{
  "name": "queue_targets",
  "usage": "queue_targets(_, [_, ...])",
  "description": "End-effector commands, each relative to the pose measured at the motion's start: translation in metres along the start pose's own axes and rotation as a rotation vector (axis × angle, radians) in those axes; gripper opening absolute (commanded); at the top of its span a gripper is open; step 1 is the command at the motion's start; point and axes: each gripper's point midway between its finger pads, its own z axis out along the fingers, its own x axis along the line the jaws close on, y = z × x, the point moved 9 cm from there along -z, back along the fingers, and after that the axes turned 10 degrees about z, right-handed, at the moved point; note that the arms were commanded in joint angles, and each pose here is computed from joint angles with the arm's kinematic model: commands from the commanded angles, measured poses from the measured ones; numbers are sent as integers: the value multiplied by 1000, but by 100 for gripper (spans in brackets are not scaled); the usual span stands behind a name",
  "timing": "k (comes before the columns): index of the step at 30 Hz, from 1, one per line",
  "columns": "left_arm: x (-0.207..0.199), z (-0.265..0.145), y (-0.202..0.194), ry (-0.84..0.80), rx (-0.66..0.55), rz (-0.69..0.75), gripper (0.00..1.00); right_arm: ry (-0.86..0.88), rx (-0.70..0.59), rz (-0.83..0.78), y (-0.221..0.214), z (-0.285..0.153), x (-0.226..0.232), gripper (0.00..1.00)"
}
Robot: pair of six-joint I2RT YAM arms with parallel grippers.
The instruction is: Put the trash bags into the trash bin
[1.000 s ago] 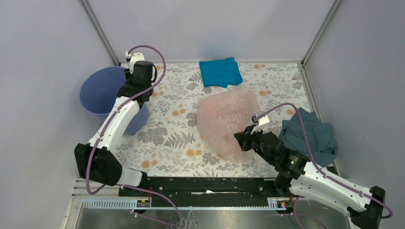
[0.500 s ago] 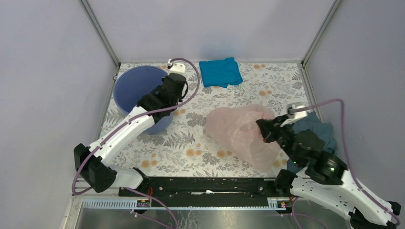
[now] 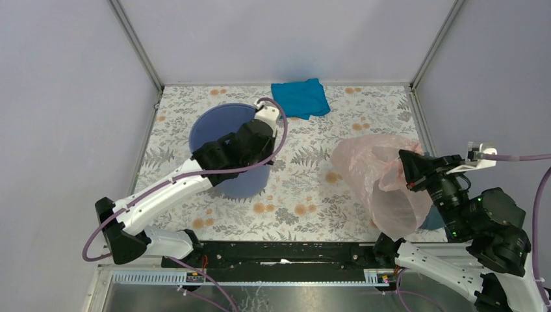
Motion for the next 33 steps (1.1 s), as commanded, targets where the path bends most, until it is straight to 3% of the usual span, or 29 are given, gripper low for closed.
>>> queue_targets(1, [-54,-10,16,-256,-34,-105,0,-2,-46,1,21,-9,-1,5])
queue_targets(8, [-96,-6,26,-467,-60,-132,2,55,-85,51,37,-14,6,5])
queue_targets(11, [-99,-4,26,-477,-63,-124,16,85,-118,58,48,-12,14,5])
queue_targets(16, [-93,-23,32,-533,-122,-112,52,211,-177,60,74,2,47,5])
queue_targets(24, [-55,-89,30,-616,-389,-150,91,462,-124,37,72,69,136,6])
queue_targets(28, [-29,-121,17,-618,-511,-176,98,672,-82,100,73,97,192,6])
queue_targets(33, [6,-153,-4,-549,-633,-234,99,964,-91,294,80,118,252,6])
